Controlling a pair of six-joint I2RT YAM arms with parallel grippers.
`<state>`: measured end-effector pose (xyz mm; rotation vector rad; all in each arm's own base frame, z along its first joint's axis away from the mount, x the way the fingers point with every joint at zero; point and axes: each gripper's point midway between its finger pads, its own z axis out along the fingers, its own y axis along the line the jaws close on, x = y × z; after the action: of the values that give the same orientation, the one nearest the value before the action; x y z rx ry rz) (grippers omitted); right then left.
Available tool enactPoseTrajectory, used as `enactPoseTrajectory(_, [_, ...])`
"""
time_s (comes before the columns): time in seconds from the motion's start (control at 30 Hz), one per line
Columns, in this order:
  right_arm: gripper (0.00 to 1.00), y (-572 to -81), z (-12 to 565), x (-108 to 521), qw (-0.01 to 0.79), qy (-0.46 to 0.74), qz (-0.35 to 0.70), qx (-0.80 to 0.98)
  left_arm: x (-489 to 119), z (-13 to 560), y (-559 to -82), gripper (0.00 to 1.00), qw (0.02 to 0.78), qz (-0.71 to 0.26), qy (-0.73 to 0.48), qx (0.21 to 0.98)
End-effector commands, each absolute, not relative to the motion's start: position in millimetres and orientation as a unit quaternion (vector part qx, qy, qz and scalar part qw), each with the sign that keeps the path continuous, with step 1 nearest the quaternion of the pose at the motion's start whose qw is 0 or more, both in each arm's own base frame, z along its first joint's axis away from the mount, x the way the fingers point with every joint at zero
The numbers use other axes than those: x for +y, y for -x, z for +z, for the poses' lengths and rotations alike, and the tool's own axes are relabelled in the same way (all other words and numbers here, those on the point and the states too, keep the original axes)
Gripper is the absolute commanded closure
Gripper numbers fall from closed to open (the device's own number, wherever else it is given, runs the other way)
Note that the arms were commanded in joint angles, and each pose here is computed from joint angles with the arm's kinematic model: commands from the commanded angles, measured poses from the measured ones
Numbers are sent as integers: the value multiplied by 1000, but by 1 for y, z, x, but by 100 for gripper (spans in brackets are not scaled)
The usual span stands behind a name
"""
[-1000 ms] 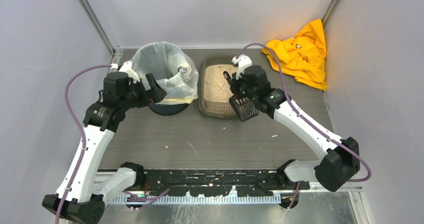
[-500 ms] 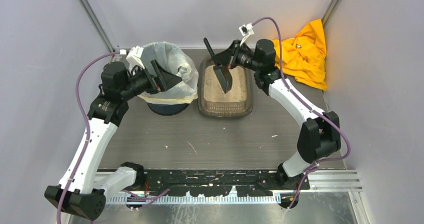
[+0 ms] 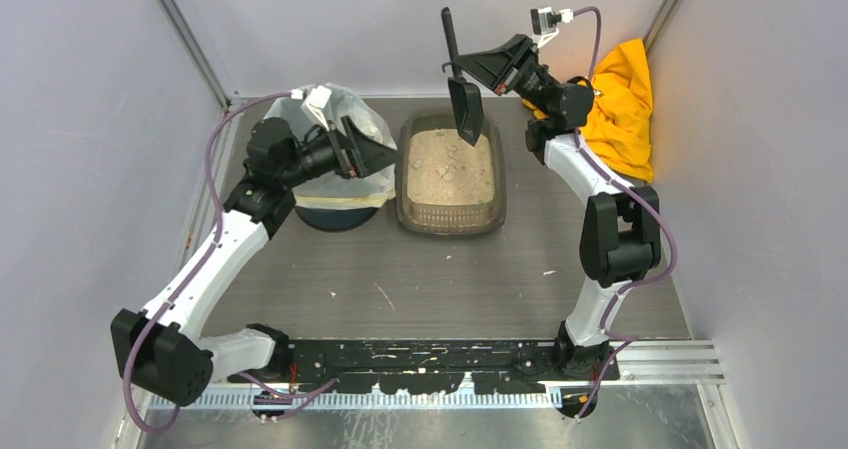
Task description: Clean the litter box
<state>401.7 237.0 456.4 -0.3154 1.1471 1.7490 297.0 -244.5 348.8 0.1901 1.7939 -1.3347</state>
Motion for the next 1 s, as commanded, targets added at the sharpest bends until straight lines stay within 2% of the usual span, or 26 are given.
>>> enactPoseTrajectory(0.0, [99,-342,511,236,506,215,735,397,-263,389,-292,6,492,-546,-137,664])
enactPoseTrajectory(0.23, [99,-308,534,249,490,243,750,372,-299,385,-311,8,503,-553,-136,650])
enactPoseTrajectory(0.47, [99,-280,543,262,465,269,763,361,-322,396,-334,9,526,-588,-126,601])
enactPoseTrajectory(0.7, [99,-269,545,263,467,278,760,357,-336,412,-319,12,502,-661,-156,536])
enactPoseTrajectory(0.97, [99,-276,545,261,470,273,759,358,-330,408,-294,12,497,-662,-192,527])
